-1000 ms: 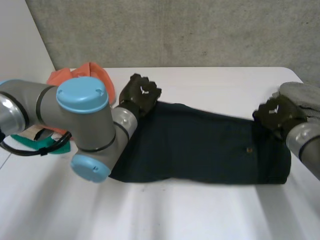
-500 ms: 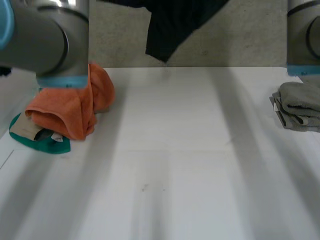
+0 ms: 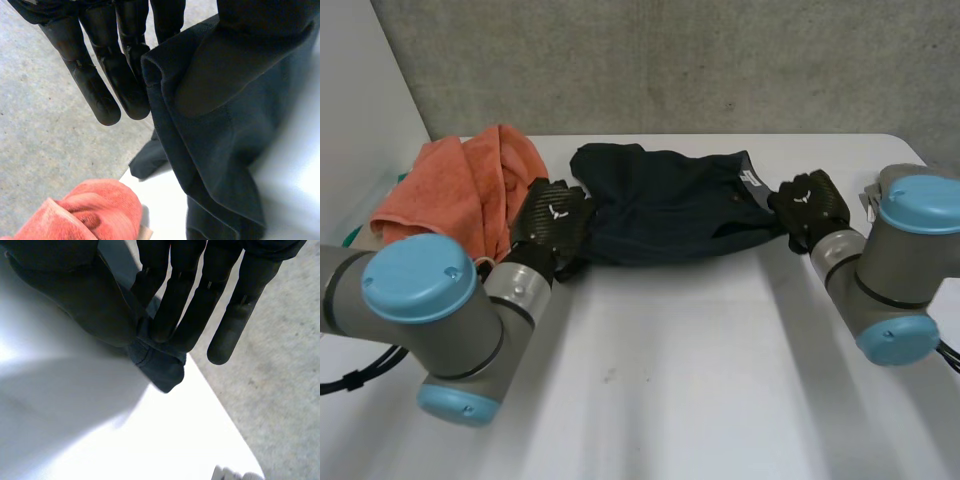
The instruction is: Fold the laundry.
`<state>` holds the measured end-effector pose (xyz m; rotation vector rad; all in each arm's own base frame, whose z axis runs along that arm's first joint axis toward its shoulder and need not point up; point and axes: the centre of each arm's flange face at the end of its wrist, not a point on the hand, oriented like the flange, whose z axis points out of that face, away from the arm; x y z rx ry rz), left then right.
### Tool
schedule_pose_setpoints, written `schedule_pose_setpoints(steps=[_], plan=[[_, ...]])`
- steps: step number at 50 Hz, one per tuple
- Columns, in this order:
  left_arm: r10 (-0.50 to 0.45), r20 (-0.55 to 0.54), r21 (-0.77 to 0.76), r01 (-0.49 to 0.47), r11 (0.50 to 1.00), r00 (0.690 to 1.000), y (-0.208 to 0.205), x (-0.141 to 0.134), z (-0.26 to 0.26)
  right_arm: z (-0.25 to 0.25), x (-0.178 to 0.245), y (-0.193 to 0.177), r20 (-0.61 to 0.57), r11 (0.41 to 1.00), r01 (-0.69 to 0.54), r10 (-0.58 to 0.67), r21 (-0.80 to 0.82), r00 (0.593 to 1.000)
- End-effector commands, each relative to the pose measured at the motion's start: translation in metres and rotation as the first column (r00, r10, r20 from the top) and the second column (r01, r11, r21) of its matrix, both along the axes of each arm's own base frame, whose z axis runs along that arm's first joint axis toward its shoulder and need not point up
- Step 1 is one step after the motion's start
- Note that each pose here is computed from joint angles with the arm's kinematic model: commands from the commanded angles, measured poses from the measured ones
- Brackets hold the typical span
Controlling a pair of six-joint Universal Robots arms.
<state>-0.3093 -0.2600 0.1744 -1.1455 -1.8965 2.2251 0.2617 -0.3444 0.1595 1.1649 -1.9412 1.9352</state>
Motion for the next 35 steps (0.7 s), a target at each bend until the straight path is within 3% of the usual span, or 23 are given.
schedule_pose_setpoints(steps=[1, 8, 13, 18, 23, 28, 35], plan=[[-0.009, 0.038, 0.059, 0.007, 0.998, 0.999, 0.033, 0.017, 0.024, 0.035, -0.015, 0.041, -0.065, 0.998, -0.011, 0.015, 0.056, 0.998], [-0.105, 0.141, 0.215, 0.073, 0.974, 0.985, 0.106, 0.035, 0.049, 0.06, -0.032, 0.099, -0.237, 0.988, -0.056, 0.089, 0.142, 0.967], [-0.175, 0.244, 0.388, 0.07, 0.919, 0.954, 0.154, 0.059, 0.055, 0.064, -0.056, 0.165, -0.414, 0.933, -0.076, 0.228, 0.352, 0.881], [-0.278, 0.296, 0.495, 0.102, 0.863, 0.914, 0.19, 0.067, 0.054, 0.067, -0.065, 0.188, -0.425, 0.902, -0.086, 0.281, 0.423, 0.861], [-0.277, 0.278, 0.451, 0.13, 0.883, 0.92, 0.183, 0.057, 0.052, 0.063, -0.065, 0.191, -0.412, 0.894, -0.095, 0.293, 0.438, 0.863], [-0.246, 0.249, 0.394, 0.135, 0.909, 0.937, 0.157, 0.039, 0.043, 0.064, -0.064, 0.176, -0.368, 0.92, -0.109, 0.256, 0.376, 0.894], [-0.094, 0.211, 0.357, 0.013, 0.934, 0.973, 0.096, 0.042, 0.035, 0.059, -0.06, 0.158, -0.314, 0.942, -0.099, 0.204, 0.32, 0.927]])
